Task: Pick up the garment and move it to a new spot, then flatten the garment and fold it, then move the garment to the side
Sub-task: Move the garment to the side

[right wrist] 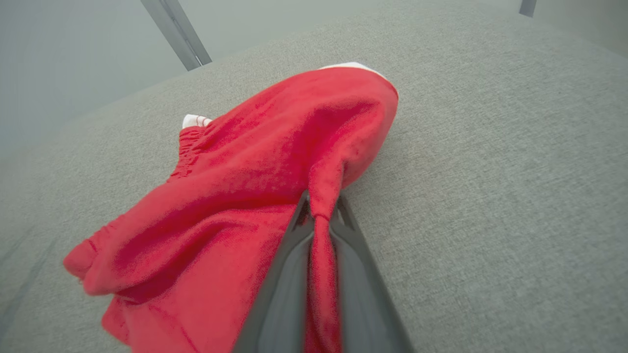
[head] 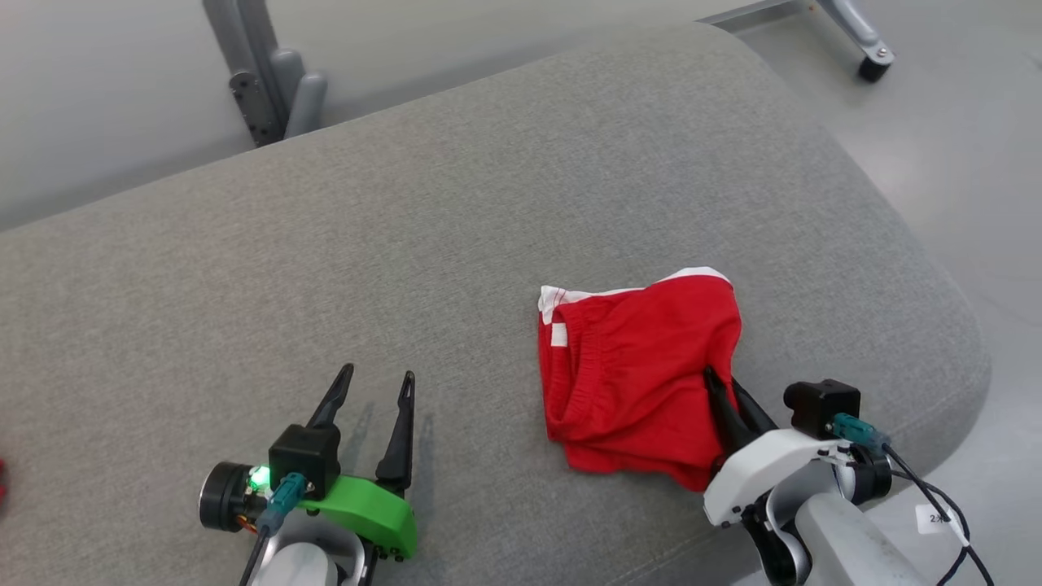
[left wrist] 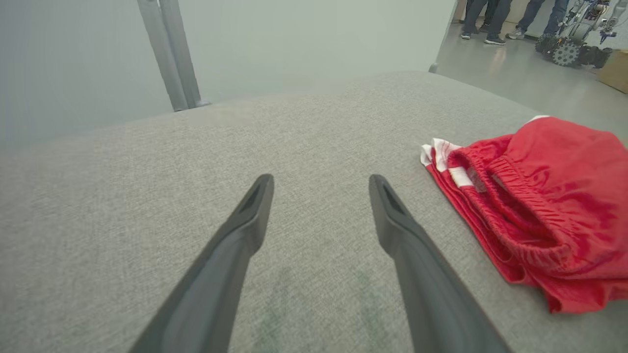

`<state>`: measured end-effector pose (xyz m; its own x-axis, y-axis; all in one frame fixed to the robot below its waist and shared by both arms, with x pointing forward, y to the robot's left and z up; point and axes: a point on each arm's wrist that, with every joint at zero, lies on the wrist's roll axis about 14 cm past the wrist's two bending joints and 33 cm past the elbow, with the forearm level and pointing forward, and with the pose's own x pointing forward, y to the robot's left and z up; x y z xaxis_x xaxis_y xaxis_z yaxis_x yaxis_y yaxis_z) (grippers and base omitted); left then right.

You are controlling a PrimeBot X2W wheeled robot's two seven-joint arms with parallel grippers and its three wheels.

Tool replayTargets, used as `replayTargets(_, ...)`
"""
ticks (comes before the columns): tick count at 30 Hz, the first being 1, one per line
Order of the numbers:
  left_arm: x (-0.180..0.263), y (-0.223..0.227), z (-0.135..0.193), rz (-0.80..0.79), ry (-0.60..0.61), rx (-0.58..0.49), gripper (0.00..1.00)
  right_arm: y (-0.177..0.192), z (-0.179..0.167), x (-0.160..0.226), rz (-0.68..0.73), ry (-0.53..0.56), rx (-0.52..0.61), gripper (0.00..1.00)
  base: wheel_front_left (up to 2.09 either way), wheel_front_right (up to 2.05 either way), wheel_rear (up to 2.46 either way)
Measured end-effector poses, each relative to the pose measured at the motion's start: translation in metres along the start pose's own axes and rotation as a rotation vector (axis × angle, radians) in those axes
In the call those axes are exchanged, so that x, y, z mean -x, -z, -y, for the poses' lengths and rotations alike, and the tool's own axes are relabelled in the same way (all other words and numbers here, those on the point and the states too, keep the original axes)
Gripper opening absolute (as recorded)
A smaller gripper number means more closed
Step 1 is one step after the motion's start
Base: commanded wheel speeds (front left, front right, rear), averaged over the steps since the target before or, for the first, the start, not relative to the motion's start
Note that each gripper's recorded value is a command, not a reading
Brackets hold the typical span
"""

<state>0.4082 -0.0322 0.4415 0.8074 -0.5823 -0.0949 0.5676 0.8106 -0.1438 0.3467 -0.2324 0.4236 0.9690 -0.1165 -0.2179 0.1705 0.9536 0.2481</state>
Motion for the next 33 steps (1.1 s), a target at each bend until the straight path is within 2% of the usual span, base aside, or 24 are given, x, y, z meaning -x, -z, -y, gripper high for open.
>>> replayTargets(7,-0.013,0.005,0.003,-0.006,0.024,-0.008,1.0,-0.02,0.006,-0.019,0.025,-0.008,0.088,0.0,0.0,0.0,0.0)
replayTargets(12,-0.017,0.004,-0.014,0.001,-0.005,-0.018,1.0,-0.048,0.007,-0.054,0.052,-0.044,0.204,0.0,0.0,0.0,0.0)
replayTargets(17,-0.019,0.008,-0.032,0.001,-0.036,-0.025,1.0,-0.066,0.025,-0.086,0.044,-0.024,0.291,0.0,0.0,0.0,0.0)
replayTargets(20,-0.018,0.017,-0.054,-0.014,-0.083,-0.026,1.0,-0.084,0.066,-0.119,0.02,0.071,0.356,0.0,0.0,0.0,0.0)
replayTargets(21,-0.018,0.017,-0.054,-0.014,-0.083,-0.026,1.0,-0.084,0.066,-0.119,0.02,0.071,0.356,0.0,0.0,0.0,0.0)
replayTargets(26,-0.012,0.027,-0.082,-0.032,-0.146,-0.034,1.0,-0.09,0.124,-0.14,-0.036,0.219,0.406,0.0,0.0,0.0,0.0)
replayTargets(28,-0.006,0.033,-0.091,-0.048,-0.169,-0.032,1.0,-0.085,0.135,-0.146,-0.061,0.251,0.417,0.01,0.0,0.0,0.0)
replayTargets(30,0.0,0.038,-0.098,-0.062,-0.191,-0.031,1.0,-0.078,0.141,-0.151,-0.076,0.272,0.416,1.0,0.0,0.0,0.0)
replayTargets(33,0.007,0.043,-0.108,-0.078,-0.222,-0.029,1.0,-0.087,0.145,-0.161,-0.039,0.296,0.427,1.0,0.0,0.0,0.0)
